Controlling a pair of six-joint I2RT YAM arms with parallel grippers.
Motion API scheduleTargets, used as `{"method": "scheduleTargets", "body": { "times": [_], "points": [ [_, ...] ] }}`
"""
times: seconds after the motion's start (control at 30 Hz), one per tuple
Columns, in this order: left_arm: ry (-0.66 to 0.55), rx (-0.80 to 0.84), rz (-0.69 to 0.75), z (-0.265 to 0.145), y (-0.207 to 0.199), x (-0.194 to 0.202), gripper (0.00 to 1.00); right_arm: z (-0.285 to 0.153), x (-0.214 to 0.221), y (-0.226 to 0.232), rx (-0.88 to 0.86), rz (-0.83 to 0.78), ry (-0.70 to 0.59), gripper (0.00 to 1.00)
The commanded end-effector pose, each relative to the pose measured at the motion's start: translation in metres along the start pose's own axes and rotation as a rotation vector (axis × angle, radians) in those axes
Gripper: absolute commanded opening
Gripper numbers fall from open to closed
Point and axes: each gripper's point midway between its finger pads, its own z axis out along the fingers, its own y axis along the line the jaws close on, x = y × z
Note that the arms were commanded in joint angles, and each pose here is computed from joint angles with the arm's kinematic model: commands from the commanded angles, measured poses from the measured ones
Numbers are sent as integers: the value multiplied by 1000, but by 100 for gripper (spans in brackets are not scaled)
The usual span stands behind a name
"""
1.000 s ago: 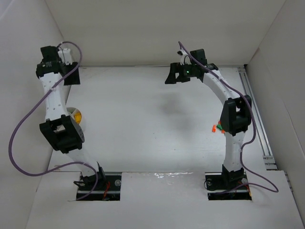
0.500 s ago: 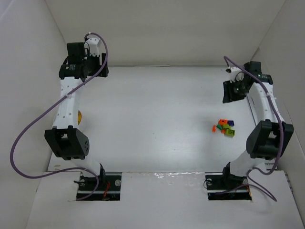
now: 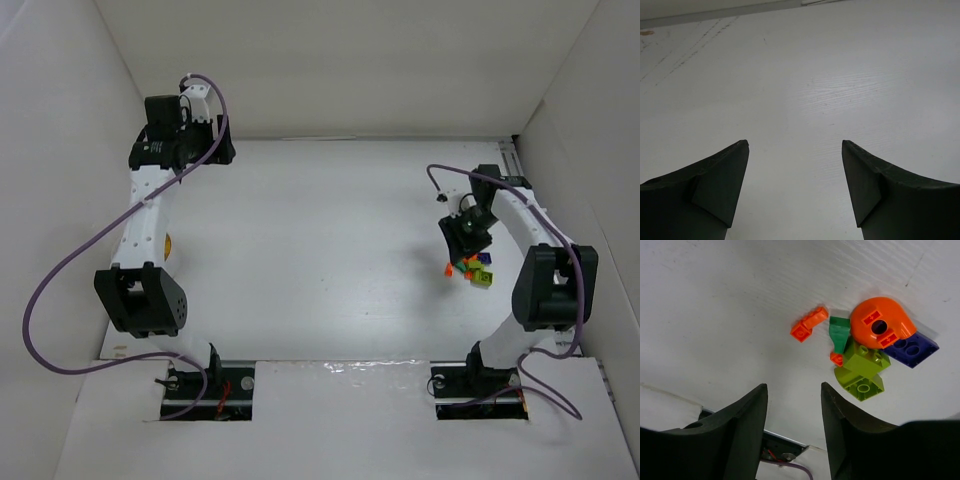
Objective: Sort the legos into containers by color
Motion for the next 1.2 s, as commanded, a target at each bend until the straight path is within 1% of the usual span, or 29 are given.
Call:
{"method": "scheduleTargets", "body": {
  "times": [0.0, 0.07, 0.27, 0.3, 0.37, 0.43, 0.47, 0.8, 1.03, 1.17],
  "points": [
    [-81, 15, 3, -20, -9, -19, 72, 8, -8, -5, 55, -16, -13, 52],
    [-81, 15, 3, -20, -9, -19, 72, 14, -10, -9, 62, -15, -6, 51],
    [-81, 15, -6, -20, -9, -19, 73, 34, -16, -10, 62, -17, 32, 51],
    [-100, 15, -1, -21, -9, -25, 75, 34, -16, -9, 62, -7, 32, 51],
    [-100, 15, -1, -21, -9, -25, 75, 35, -23, -9, 63, -16, 27, 51],
    [-110, 15, 2, -23, -10, -29, 75, 42, -19, -11, 60, -12, 57, 51],
    [-101, 15, 0, -19, -9, -27, 75, 40, -23, -12, 64, -14, 48, 52],
    [-92, 15, -12, -18, -9, -24, 75, 39, -13, -32, 119, 23, 76, 52],
    [-82, 16, -15, -12, -7, -22, 75, 44, -6, -36, 137, 26, 115, 53],
    [-73, 16, -18, -8, -6, -20, 75, 44, -7, -40, 159, 25, 115, 53]
  ]
}}
